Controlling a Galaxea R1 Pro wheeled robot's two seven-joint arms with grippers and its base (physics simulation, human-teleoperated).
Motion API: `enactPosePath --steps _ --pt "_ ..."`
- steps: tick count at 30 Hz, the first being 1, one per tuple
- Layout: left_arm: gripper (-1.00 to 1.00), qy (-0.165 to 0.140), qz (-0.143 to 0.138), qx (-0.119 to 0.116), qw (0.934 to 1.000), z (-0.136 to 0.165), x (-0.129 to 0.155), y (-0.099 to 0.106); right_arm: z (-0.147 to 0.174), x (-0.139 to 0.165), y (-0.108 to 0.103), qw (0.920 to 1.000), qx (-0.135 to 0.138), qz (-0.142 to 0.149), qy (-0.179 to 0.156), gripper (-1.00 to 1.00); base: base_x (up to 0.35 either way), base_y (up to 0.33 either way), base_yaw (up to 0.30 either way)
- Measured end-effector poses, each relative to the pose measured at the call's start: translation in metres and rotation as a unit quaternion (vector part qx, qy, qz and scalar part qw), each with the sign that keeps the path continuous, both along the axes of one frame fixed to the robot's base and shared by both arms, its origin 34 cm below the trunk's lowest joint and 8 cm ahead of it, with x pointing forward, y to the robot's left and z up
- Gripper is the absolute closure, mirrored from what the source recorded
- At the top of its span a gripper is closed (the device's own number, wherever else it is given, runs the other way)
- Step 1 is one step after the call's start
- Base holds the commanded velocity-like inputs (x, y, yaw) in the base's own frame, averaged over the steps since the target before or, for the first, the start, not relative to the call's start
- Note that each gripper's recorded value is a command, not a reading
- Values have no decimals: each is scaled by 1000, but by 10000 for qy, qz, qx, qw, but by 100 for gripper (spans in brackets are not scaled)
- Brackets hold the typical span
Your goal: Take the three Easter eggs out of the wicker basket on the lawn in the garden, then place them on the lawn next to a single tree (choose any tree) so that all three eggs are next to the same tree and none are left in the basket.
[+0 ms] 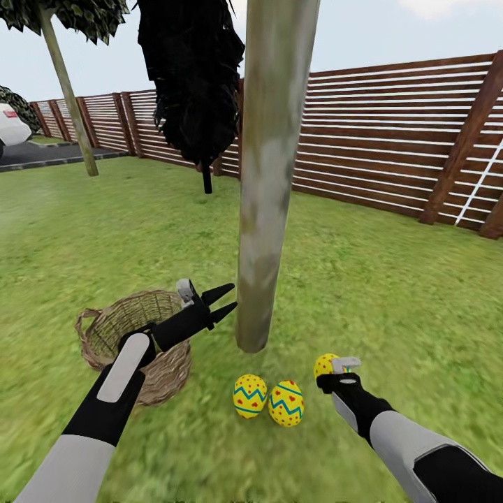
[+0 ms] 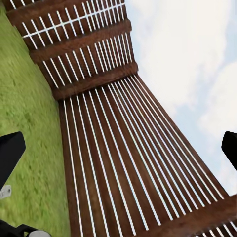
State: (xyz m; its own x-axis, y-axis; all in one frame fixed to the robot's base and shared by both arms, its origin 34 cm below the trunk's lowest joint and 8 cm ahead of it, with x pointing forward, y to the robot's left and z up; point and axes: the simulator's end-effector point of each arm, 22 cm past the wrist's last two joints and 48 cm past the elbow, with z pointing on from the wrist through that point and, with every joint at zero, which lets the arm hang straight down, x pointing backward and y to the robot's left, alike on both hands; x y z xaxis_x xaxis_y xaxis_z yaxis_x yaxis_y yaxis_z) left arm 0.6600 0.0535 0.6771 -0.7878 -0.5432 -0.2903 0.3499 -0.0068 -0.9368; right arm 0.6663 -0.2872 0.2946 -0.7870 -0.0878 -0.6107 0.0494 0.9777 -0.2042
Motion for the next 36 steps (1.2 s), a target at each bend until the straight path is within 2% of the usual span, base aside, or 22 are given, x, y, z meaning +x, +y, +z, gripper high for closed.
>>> enactPosePath --steps 9,34,36 --pt "-100 191 8 6 9998 -23 6 0 -12 6 7 9998 46 99 -154 100 0 0 0" --pt "-100 704 2 6 9975 -86 18 0 -73 -19 8 9993 33 131 346 100 0 0 0" --pt "-100 744 2 7 9972 -91 19 0 -75 -17 8 9996 40 132 254 100 0 0 0"
